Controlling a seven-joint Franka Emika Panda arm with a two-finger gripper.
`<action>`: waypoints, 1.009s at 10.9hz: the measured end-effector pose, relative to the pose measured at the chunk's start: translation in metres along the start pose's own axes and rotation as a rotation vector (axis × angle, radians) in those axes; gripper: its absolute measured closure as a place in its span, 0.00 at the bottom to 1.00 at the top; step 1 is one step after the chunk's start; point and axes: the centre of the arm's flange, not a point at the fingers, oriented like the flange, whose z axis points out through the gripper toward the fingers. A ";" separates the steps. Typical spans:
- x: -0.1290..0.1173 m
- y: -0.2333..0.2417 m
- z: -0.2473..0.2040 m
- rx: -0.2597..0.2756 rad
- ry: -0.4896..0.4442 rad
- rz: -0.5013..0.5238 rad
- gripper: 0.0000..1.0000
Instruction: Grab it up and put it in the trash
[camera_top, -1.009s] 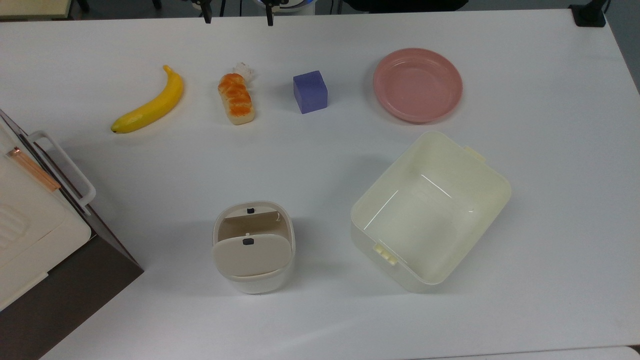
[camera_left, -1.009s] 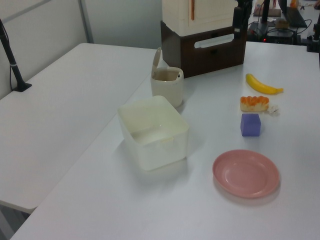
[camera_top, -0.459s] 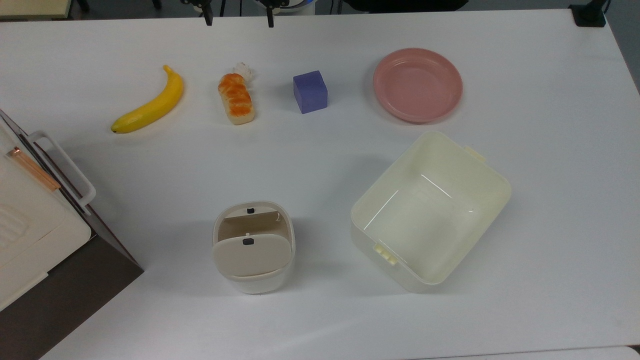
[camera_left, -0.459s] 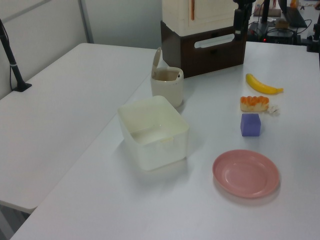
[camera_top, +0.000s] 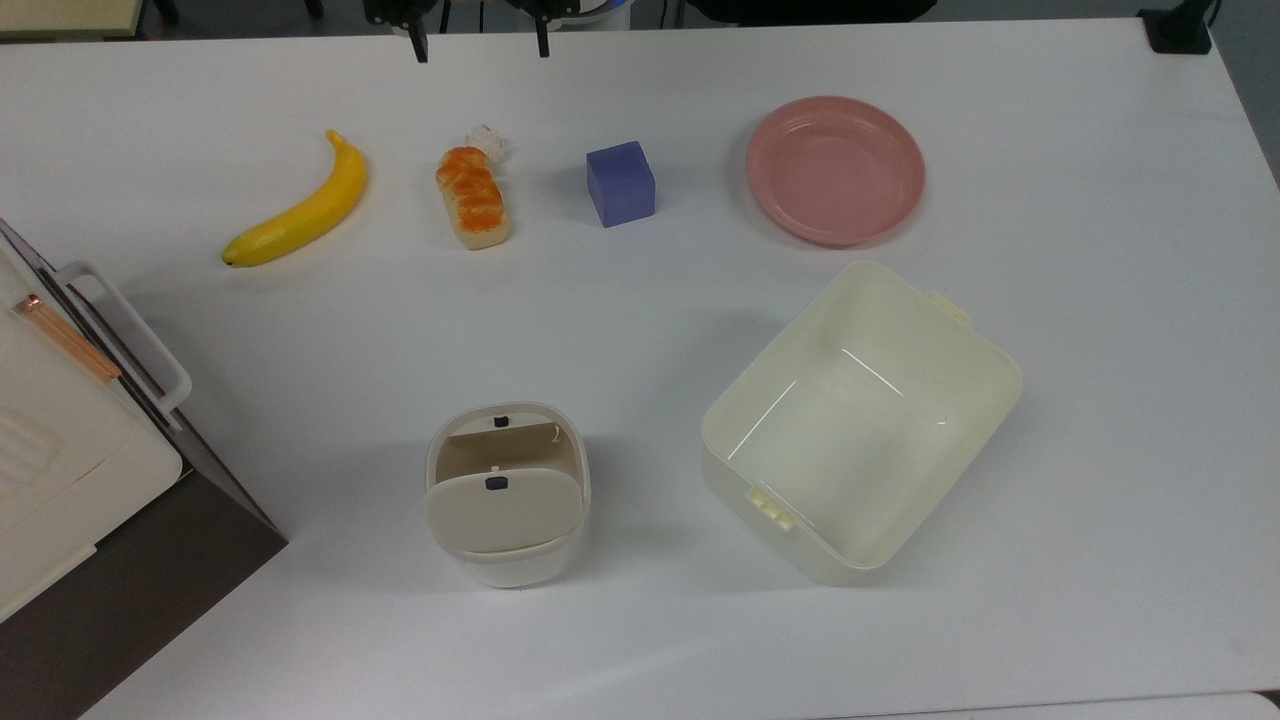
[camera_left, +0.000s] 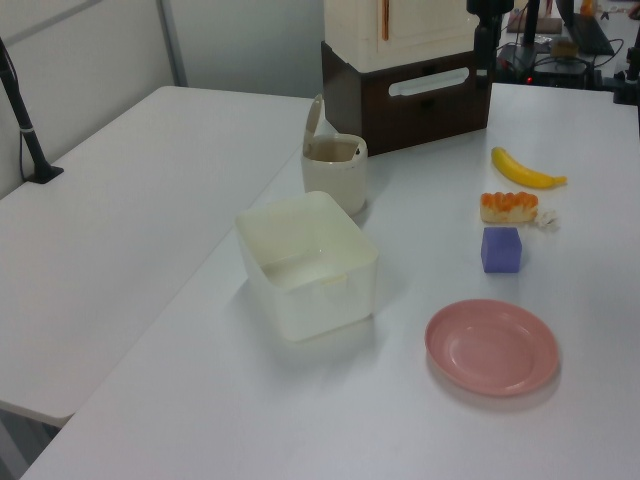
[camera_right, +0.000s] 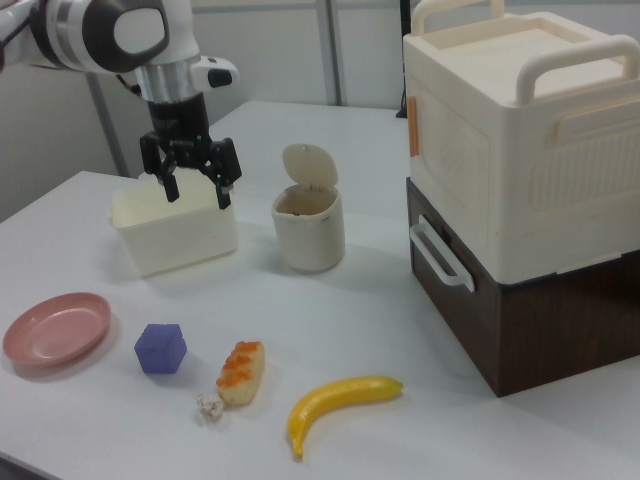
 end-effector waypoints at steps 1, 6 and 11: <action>-0.002 -0.002 0.009 -0.004 -0.023 -0.033 0.00; -0.044 -0.005 0.038 0.047 -0.058 -0.019 0.00; -0.080 -0.016 0.118 0.085 -0.046 0.081 0.00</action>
